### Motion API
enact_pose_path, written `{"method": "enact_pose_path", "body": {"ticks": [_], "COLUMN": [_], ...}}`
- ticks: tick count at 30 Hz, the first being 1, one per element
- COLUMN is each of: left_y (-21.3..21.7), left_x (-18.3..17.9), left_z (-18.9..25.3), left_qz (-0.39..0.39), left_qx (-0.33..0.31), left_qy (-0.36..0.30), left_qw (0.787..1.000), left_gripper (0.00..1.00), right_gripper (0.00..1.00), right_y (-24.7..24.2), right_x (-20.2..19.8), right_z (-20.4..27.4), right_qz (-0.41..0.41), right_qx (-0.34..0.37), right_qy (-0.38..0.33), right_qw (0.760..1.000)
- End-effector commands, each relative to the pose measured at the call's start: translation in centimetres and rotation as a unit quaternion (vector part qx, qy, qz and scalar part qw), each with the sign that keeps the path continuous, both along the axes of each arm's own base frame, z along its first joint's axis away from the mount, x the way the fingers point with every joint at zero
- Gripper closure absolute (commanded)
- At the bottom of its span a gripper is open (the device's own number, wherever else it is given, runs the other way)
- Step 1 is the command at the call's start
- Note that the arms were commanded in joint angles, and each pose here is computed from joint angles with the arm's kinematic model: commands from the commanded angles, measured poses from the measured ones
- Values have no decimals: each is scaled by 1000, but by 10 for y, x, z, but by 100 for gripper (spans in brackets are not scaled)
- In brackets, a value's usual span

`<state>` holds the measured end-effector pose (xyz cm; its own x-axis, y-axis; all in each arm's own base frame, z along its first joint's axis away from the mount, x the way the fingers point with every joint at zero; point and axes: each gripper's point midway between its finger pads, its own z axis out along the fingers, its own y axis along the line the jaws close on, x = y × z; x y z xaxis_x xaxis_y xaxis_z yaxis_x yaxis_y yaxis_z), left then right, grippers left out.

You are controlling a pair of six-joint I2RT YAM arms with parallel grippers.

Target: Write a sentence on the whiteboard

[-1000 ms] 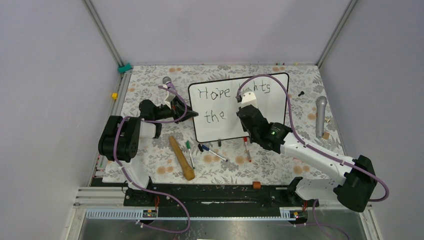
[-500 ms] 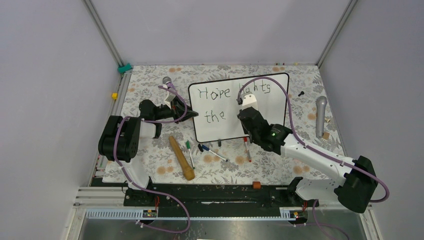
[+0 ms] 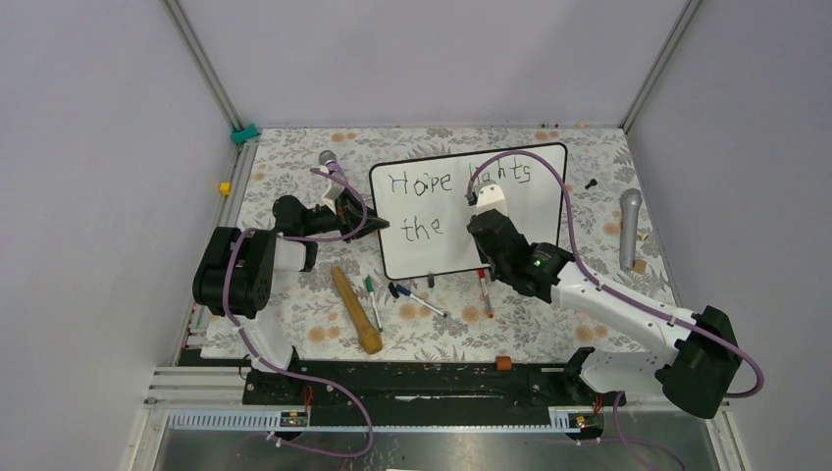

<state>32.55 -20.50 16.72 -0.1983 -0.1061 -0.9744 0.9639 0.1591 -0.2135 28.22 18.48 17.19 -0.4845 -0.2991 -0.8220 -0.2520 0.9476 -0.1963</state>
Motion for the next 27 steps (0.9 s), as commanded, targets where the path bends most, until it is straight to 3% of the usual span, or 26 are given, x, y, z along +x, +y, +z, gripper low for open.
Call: {"method": "enact_pose_path", "body": {"ticks": [1,14,27], "left_y": [1,1,1], "left_x": [1,2,3], "left_z": [11,10,11], "left_qz": [-2,-2,1], "left_qx": [10,10,9], "left_qy": [-117,-115,-114], "left_qw": [993,993,993], "left_gripper": [100,100,100], "right_gripper": [100,100,100], "right_y": [-6,-3,-20], "right_x": [12,20,-7], "right_z": [30,44,45], "right_qz": [-21,-20,-12], "right_qx": [16,25,53], "right_qy": [-34,-44,-34], "right_qw": [999,999,998]}}
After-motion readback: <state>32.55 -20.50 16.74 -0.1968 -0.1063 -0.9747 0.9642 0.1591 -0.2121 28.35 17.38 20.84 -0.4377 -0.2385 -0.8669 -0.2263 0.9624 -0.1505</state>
